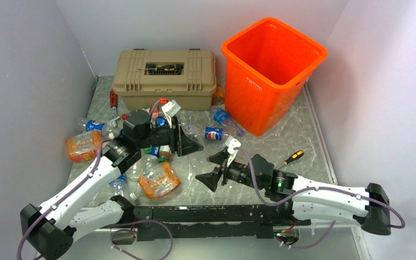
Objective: Put the plastic bottles in the bin
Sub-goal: Pick up the plastic bottle at the center of the board.
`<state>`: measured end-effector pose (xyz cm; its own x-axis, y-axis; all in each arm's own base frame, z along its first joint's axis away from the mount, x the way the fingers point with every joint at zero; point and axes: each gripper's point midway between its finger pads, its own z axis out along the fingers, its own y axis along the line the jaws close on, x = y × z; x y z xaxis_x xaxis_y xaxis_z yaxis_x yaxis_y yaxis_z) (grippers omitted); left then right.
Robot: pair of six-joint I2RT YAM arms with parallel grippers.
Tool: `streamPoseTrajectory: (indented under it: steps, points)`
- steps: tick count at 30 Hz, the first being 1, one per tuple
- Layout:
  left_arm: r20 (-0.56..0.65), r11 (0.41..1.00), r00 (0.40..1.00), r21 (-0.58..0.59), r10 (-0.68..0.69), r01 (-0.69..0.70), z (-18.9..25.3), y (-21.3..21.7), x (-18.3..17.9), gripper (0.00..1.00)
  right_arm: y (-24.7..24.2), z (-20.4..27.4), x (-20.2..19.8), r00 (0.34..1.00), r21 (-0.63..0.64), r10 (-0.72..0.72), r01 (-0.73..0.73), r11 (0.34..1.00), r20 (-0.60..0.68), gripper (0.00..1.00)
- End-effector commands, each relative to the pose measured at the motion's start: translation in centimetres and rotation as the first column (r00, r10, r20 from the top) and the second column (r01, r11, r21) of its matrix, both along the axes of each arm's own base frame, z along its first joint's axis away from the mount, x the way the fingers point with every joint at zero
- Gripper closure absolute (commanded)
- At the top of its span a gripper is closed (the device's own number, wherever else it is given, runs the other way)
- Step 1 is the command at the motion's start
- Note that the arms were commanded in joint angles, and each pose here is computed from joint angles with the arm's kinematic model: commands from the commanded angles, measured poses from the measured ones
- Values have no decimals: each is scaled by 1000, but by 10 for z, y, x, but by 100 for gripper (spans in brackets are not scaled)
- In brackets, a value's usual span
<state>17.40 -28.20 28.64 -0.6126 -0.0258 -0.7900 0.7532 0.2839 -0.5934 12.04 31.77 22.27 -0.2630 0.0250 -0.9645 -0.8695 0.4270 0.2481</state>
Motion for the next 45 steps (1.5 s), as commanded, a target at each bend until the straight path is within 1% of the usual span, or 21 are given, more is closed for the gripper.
streamPoseTrajectory:
  steps: [1, 3, 5, 7, 8, 9, 10, 11, 12, 13, 15, 17, 19, 20, 23, 26, 29, 30, 39, 43, 45]
  points:
    - [230, 997, 970, -23, 76, -73, 56, 11, 12, 73, -7, 32, -15, 997, 63, 43, -39, 997, -57, 12]
    - [311, 994, 945, -12, 103, -105, 71, 16, 18, 79, -12, 41, -24, 994, 98, 72, -64, 993, -81, 11]
    - [405, 994, 909, -1, 102, -111, 83, 20, 21, 81, -18, 50, -28, 991, 143, 79, -63, 988, -106, 11]
    - [512, 995, 856, 20, 74, -98, 91, 23, 20, 86, -25, 62, -26, 988, 219, 54, -22, 975, -142, 11]
    - [576, 996, 816, 32, 53, -88, 90, 25, 19, 88, -28, 68, -24, 985, 264, 43, 2, 965, -167, 11]
    - [652, 997, 758, 41, 28, -72, 90, 27, 17, 90, -30, 75, -22, 980, 311, 40, 23, 950, -197, 11]
    - [752, 997, 659, 50, 2, -60, 92, 30, 12, 91, -33, 84, -21, 974, 360, 55, 28, 933, -218, 10]
    - [795, 997, 606, 45, 0, -59, 91, 32, 9, 93, -34, 93, -20, 967, 403, 73, 32, 915, -243, 10]
    - [853, 997, 521, 42, 2, -72, 94, 35, 7, 96, -37, 102, -16, 958, 438, 84, 48, 898, -275, 10]
    - [908, 994, 420, 60, -17, -89, 94, 39, 7, 100, -38, 109, -13, 945, 468, 106, 53, 882, -308, 10]
    - [957, 989, 284, 91, -56, -114, 94, 44, 3, 100, -42, 119, -2, 904, 523, 158, 81, 849, -397, 10]
    - [980, 982, 168, 127, -103, -137, 91, 48, 0, 100, -43, 123, 10, 851, 566, 225, 99, 818, -474, 10]
    - [985, 972, 15, 169, -169, -161, 86, 50, -4, 100, -41, 124, 21, 793, 596, 298, 100, 796, -531, 10]
    - [979, 966, -55, 181, -194, -182, 82, 52, -4, 100, -37, 123, 27, 771, 596, 317, 99, 797, -552, 10]
    - [936, 942, -241, 189, -258, -276, 72, 57, 0, 100, -19, 114, 42, 728, 553, 316, 104, 827, -608, 9]
    - [849, 903, -381, 226, -366, -364, 49, 60, 6, 100, -9, 121, 50, 717, 551, 332, 87, 830, -613, 8]
    - [780, 861, -409, 313, -474, -401, 26, 60, 11, 100, 2, 128, 58, 708, 555, 348, 74, 829, -615, 6]
    - [765, 854, -418, 323, -489, -408, 22, 60, 11, 100, 6, 128, 62, 701, 550, 349, 74, 832, -622, 6]
    - [682, 822, -469, 390, -561, -416, -3, 54, 3, 100, 44, 103, 97, 612, 506, 350, 97, 857, -710, 4]
    - [654, 807, -479, 418, -586, -416, -12, 55, -1, 100, 60, 97, 108, 604, 471, 333, 81, 878, -724, 4]
    - [646, 803, -481, 425, -592, -418, -14, 57, -3, 100, 67, 96, 110, 596, 467, 347, 53, 882, -724, 5]
